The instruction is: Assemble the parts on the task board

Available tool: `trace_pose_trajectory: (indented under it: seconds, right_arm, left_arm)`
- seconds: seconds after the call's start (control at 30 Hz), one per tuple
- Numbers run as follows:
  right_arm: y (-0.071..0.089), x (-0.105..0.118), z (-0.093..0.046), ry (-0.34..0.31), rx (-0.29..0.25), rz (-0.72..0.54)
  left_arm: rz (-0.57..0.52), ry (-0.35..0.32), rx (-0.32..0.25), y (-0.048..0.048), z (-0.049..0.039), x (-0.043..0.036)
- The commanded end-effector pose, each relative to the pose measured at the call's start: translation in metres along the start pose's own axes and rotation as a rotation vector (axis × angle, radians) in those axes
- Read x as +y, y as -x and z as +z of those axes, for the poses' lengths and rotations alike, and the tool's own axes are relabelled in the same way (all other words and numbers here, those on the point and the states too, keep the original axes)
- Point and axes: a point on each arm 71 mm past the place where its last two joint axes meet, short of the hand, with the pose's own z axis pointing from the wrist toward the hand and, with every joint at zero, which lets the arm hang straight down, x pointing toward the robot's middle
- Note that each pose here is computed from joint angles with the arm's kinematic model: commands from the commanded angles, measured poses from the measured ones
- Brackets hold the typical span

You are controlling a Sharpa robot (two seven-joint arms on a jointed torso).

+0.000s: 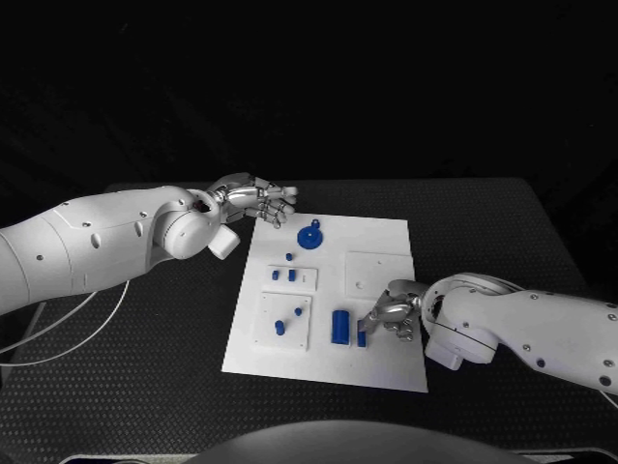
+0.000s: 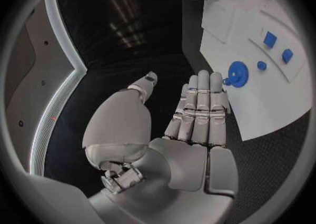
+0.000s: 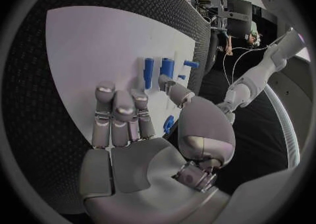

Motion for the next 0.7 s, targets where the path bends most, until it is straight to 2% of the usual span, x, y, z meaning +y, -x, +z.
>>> trace_pose_trajectory:
  seconds: [0.03,0.7]
  right_arm:
    - [0.001,0.0,0.002,0.014,-0.021,-0.045]
    - [-0.015,-0.01,0.012,-0.037,-0.008,-0.103]
  left_arm:
    - [0.002,-0.008,0.017,-0.0023,0.0004,-0.0017]
    - [0.004,-0.006,0.014,-0.0012,-0.0002,-0.0013]
